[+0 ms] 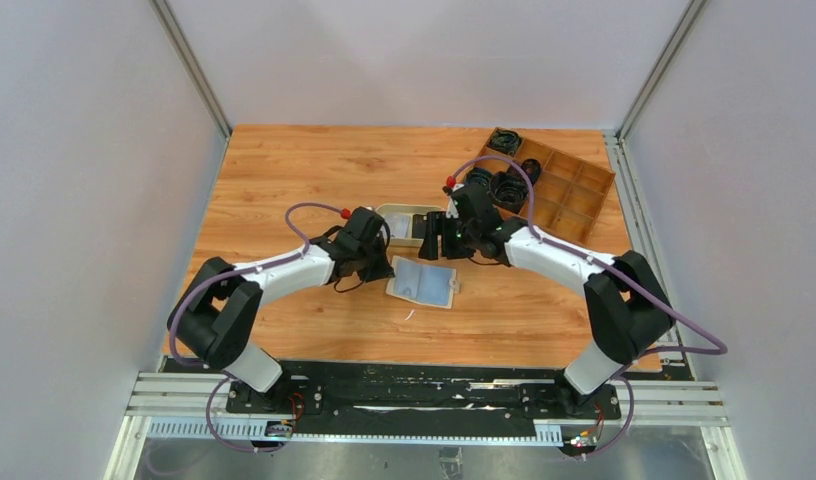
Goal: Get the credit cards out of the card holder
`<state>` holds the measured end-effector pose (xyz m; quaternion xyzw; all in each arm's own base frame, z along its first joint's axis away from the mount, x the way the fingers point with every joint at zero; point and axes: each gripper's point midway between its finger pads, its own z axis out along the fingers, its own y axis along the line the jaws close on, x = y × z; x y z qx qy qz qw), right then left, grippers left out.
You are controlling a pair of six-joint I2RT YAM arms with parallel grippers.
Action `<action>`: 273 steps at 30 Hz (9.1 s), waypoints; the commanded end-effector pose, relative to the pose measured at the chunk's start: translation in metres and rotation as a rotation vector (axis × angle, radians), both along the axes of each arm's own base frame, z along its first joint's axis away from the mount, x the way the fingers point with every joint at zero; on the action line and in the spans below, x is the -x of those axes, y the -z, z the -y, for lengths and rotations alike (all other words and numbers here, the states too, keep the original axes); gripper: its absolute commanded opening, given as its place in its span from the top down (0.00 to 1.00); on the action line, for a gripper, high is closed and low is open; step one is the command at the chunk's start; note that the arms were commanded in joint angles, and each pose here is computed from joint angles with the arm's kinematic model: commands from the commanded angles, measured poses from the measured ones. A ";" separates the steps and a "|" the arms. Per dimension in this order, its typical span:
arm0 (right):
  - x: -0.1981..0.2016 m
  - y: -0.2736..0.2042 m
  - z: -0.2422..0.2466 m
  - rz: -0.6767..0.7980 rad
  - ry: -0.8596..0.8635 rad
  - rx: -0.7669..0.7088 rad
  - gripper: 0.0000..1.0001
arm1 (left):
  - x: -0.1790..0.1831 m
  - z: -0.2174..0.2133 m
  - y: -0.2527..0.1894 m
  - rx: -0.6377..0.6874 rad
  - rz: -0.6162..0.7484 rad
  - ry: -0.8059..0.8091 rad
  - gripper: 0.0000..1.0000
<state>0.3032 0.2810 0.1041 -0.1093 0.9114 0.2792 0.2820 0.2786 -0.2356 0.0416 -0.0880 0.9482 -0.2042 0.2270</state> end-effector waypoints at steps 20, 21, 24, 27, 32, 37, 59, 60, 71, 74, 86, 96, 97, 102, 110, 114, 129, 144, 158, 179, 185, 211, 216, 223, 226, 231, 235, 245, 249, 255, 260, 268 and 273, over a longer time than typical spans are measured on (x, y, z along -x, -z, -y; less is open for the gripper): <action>-0.001 0.027 -0.060 -0.012 -0.061 0.124 0.31 | -0.003 0.006 -0.032 0.138 0.124 -0.060 1.00; 0.000 0.030 -0.059 -0.019 -0.061 0.129 0.31 | -0.002 0.004 -0.029 0.132 0.118 -0.061 1.00; 0.003 0.039 -0.056 -0.034 -0.063 0.143 0.31 | -0.004 -0.001 -0.025 0.108 0.121 -0.078 1.00; 0.006 0.045 -0.054 -0.046 -0.066 0.151 0.31 | -0.002 -0.003 -0.018 0.090 0.110 -0.085 1.00; 0.009 0.059 -0.052 -0.070 -0.074 0.171 0.31 | -0.004 -0.006 -0.014 0.070 0.108 -0.091 1.00; 0.011 0.068 -0.053 -0.086 -0.084 0.182 0.31 | -0.005 -0.006 -0.012 0.059 0.105 -0.091 1.00; 0.000 0.057 -0.073 -0.031 -0.107 0.153 0.32 | -0.010 -0.007 -0.013 0.029 0.103 -0.094 1.00; 0.000 0.058 -0.074 -0.032 -0.108 0.157 0.32 | -0.010 -0.007 -0.013 0.030 0.104 -0.094 1.00; -0.001 0.066 -0.078 -0.017 -0.095 0.242 0.31 | -0.009 -0.007 -0.011 0.024 0.097 -0.085 1.00; 0.000 0.071 -0.075 -0.017 -0.098 0.280 0.31 | -0.009 -0.007 -0.011 0.022 0.097 -0.085 1.00; 0.004 0.075 -0.037 0.019 -0.094 0.444 0.31 | -0.010 -0.012 -0.004 -0.009 0.082 -0.109 1.00; 0.007 0.074 -0.013 0.047 -0.115 0.549 0.30 | -0.010 -0.013 0.002 -0.029 0.064 -0.113 1.00; 0.007 0.073 -0.011 0.051 -0.117 0.557 0.30 | -0.010 -0.013 0.002 -0.030 0.063 -0.112 1.00; -0.002 0.062 -0.005 0.105 -0.111 0.596 0.30 | -0.010 -0.013 0.005 -0.035 0.056 -0.111 1.00; -0.024 0.021 -0.015 0.240 -0.104 0.562 0.26 | -0.008 -0.012 0.011 -0.044 0.036 -0.098 1.00; -0.025 -0.003 -0.025 0.277 -0.091 0.470 0.14 | -0.008 -0.013 0.011 -0.047 0.039 -0.100 1.00; 0.029 0.010 -0.051 -0.058 -0.123 -0.283 0.14 | -0.006 -0.018 0.017 -0.070 0.039 -0.096 1.00; 0.019 0.056 -0.037 -0.194 0.035 -0.366 0.32 | -0.002 -0.022 0.020 -0.084 0.035 -0.095 1.00; 0.038 0.068 -0.049 -0.304 -0.019 -0.438 0.30 | -0.003 -0.022 0.023 -0.094 0.022 -0.091 1.00; 0.055 0.074 -0.057 -0.449 0.026 -0.649 0.62 | -0.004 -0.024 0.019 -0.110 0.028 -0.096 1.00; 0.056 0.073 -0.055 -0.426 0.023 -0.649 0.75 | -0.003 -0.025 0.021 -0.113 0.024 -0.094 1.00; 0.074 0.083 -0.022 -0.407 -0.023 -0.534 1.00 | -0.003 -0.030 0.022 -0.145 0.025 -0.090 1.00; 0.077 0.085 -0.014 -0.403 -0.029 -0.501 0.99 | -0.003 -0.030 0.022 -0.144 0.025 -0.092 1.00; 0.060 0.086 -0.023 -0.393 -0.002 -0.532 0.79 | -0.002 -0.030 0.023 -0.147 0.023 -0.090 1.00; 0.050 0.082 -0.029 -0.380 0.014 -0.567 0.70 | -0.002 -0.030 0.023 -0.146 0.021 -0.088 1.00; 0.035 0.075 -0.036 -0.363 0.035 -0.587 0.58 | -0.002 -0.030 0.024 -0.144 0.022 -0.086 1.00; 0.028 0.071 -0.040 -0.358 0.048 -0.575 0.57 | -0.002 -0.029 0.025 -0.141 0.019 -0.085 1.00; 0.024 0.062 -0.059 -0.377 0.045 -0.550 0.57 | -0.002 -0.027 0.026 -0.136 0.019 -0.085 1.00; 0.031 0.055 -0.071 -0.389 0.028 -0.545 0.57 | -0.002 -0.028 0.026 -0.136 0.020 -0.086 1.00; 0.042 0.055 -0.085 -0.414 0.018 -0.551 0.57 | -0.002 -0.028 0.026 -0.128 0.021 -0.092 1.00; 0.042 0.049 -0.090 -0.410 0.018 -0.609 0.57 | -0.002 -0.028 0.024 -0.126 0.027 -0.094 1.00; 0.041 0.036 -0.083 -0.376 0.011 -0.619 0.58 | -0.003 -0.030 0.024 -0.130 0.026 -0.095 1.00; 0.041 0.034 -0.070 -0.367 0.025 -0.610 0.59 | -0.005 -0.028 0.023 -0.133 0.026 -0.090 1.00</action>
